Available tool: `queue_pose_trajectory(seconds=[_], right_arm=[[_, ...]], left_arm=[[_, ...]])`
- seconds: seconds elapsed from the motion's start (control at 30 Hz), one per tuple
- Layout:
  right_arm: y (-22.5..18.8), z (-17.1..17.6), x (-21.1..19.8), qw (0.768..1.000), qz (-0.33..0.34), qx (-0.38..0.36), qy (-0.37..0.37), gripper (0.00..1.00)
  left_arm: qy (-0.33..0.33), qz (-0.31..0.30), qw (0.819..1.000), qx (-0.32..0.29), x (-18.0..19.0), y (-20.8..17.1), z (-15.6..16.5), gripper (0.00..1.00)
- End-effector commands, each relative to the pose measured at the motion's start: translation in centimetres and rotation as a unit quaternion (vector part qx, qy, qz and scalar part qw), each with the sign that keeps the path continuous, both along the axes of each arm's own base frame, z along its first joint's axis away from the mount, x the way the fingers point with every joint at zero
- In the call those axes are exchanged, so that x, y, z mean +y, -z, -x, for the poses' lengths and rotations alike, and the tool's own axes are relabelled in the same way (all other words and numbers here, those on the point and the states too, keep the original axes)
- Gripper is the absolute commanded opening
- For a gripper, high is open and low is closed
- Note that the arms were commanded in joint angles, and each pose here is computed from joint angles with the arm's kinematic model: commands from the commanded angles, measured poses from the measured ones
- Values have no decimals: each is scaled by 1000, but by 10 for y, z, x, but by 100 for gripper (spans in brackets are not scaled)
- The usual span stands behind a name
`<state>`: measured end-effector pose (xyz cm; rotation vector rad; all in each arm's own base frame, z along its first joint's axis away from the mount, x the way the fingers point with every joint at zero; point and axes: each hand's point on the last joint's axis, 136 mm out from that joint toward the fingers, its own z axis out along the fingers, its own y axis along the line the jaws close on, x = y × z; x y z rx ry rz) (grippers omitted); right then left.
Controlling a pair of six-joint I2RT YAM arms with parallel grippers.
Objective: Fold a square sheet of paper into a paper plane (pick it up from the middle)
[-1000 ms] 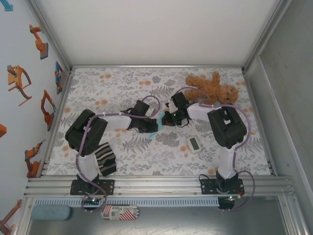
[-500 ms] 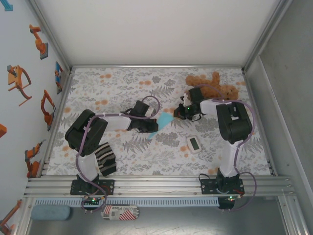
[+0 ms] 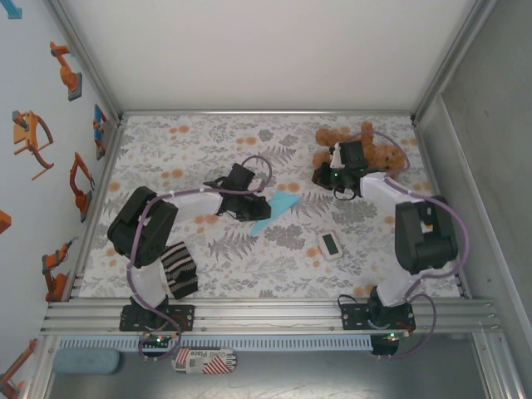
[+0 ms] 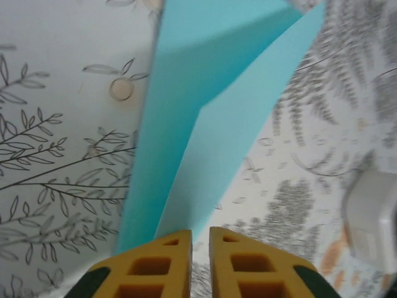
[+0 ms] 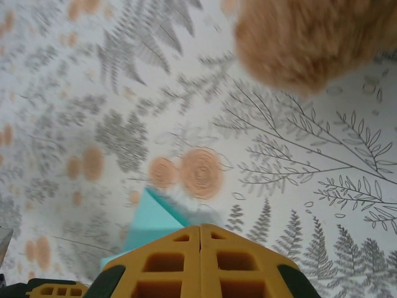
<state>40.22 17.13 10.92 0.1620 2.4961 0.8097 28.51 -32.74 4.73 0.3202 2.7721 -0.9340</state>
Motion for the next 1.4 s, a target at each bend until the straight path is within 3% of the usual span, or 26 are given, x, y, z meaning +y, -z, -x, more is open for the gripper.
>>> queue_pose_trajectory(seconds=[0.0,0.23,0.4,0.73,1.37], right_arm=[[-3,17,-3,999,29,2,35,9],[-6,54,22,995,87,19,53,34],[3,69,60,989,131,48,45,46],[19,64,104,962,253,54,92,52],[56,68,117,935,298,125,148,47]], left_arm=[[-28,31,998,-52,5,-63,-14,27],[-130,-57,984,-110,92,-83,-17,77],[-183,-125,964,-146,149,-93,-11,98],[-229,-153,948,-158,194,-103,-5,96],[-199,-137,961,-137,186,-92,-3,96]])
